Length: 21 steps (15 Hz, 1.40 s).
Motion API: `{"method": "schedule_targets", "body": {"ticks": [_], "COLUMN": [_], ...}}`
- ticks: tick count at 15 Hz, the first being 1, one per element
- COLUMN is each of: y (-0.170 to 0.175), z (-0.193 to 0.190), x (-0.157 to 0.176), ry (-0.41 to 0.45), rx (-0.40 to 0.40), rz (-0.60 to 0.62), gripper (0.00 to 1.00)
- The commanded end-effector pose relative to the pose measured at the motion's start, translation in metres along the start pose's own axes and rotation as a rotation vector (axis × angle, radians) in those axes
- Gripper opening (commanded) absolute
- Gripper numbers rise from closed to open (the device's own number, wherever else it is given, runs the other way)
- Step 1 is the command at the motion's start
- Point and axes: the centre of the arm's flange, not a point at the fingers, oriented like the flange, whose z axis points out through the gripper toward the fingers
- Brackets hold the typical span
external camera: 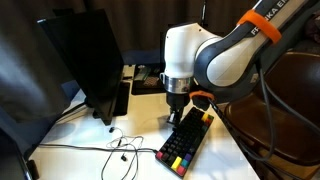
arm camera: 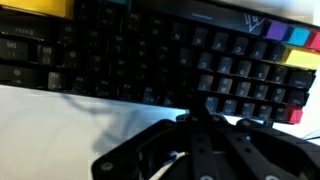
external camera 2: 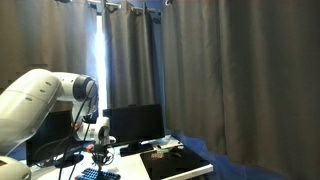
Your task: Press the top middle button on the keyboard
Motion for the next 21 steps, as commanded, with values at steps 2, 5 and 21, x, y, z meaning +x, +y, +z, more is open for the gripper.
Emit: {"method": "schedule_targets", "body": {"ticks": [2, 5, 21], "y": [-0.005, -0.004, -0.002], "z": [0.007, 0.004, -0.054], "x": [0.007, 0.007, 0.01], "ry": [0.011, 0.013, 0.054], "rx": [-0.02, -0.018, -0.003], "rz": [0.01, 0.01, -0.013], "gripper": [0.0, 0.0, 0.47]}}
